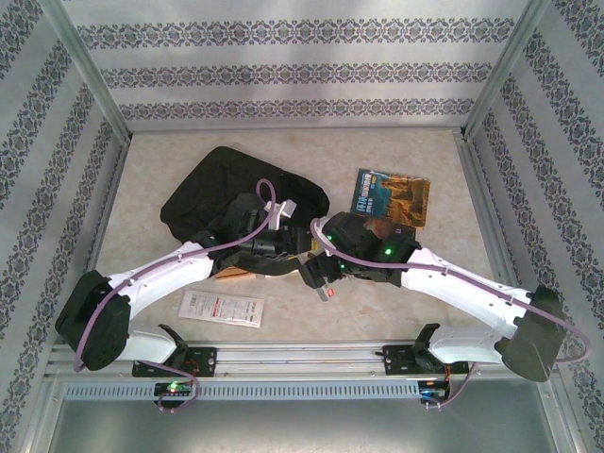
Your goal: Pack the student bag
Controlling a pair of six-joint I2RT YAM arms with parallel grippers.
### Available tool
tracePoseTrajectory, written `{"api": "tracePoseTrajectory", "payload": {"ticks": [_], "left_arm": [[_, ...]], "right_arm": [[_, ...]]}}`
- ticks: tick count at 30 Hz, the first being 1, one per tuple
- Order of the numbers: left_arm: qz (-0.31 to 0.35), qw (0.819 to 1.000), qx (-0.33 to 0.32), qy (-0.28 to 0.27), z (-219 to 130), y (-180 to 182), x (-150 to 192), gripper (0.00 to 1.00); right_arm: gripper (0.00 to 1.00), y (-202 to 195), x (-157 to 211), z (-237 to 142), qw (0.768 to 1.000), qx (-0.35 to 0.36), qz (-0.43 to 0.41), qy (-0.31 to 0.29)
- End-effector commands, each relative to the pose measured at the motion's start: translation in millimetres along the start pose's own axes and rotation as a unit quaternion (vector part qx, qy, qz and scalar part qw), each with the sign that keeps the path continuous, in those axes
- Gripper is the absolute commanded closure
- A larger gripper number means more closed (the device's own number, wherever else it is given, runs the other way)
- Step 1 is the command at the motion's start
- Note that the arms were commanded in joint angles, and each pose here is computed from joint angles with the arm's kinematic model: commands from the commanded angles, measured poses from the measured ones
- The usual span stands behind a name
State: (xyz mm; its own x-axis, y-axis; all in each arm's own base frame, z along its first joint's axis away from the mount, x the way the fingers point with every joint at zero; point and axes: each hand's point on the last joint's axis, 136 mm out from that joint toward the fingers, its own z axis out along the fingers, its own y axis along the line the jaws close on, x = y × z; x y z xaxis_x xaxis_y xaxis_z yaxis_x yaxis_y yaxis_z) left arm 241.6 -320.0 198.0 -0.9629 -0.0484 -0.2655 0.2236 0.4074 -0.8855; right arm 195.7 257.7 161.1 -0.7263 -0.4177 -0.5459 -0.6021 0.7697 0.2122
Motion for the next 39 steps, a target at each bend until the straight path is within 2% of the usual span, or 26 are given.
{"api": "tracePoseTrajectory", "payload": {"ticks": [1,7,12,16,21,28,34,39], "left_arm": [[0.025,0.999,0.027,-0.016,-7,-19,-8,0.62],[0.016,0.998,0.019,-0.065,-39,-13,-30,0.64],[0.000,0.990,0.034,-0.137,-77,-17,-59,0.64],[-0.019,0.981,0.076,-0.177,-96,-31,-75,0.64],[-0.037,0.971,0.130,-0.199,-106,-48,-86,0.64],[-0.050,0.957,0.181,-0.222,-118,-64,-94,0.64],[-0.058,0.951,0.203,-0.227,-121,-68,-97,0.64],[-0.072,0.950,0.202,-0.227,-117,-59,-96,0.64]], "right_arm": [[0.03,1,-19,-15,0.999,0.009,0.002,-0.039],[0.02,10,-25,-39,0.997,-0.028,0.021,-0.076],[0.02,2,-45,-66,0.982,-0.048,0.109,-0.145],[0.02,-14,-62,-78,0.946,-0.084,0.251,-0.189],[0.02,-12,-85,-79,0.878,-0.211,0.377,-0.207],[0.02,-2,-105,-72,0.837,-0.290,0.417,-0.205],[0.04,9,-126,-78,0.782,-0.384,0.430,-0.237],[0.13,5,-131,-98,0.769,-0.390,0.419,-0.284]]}}
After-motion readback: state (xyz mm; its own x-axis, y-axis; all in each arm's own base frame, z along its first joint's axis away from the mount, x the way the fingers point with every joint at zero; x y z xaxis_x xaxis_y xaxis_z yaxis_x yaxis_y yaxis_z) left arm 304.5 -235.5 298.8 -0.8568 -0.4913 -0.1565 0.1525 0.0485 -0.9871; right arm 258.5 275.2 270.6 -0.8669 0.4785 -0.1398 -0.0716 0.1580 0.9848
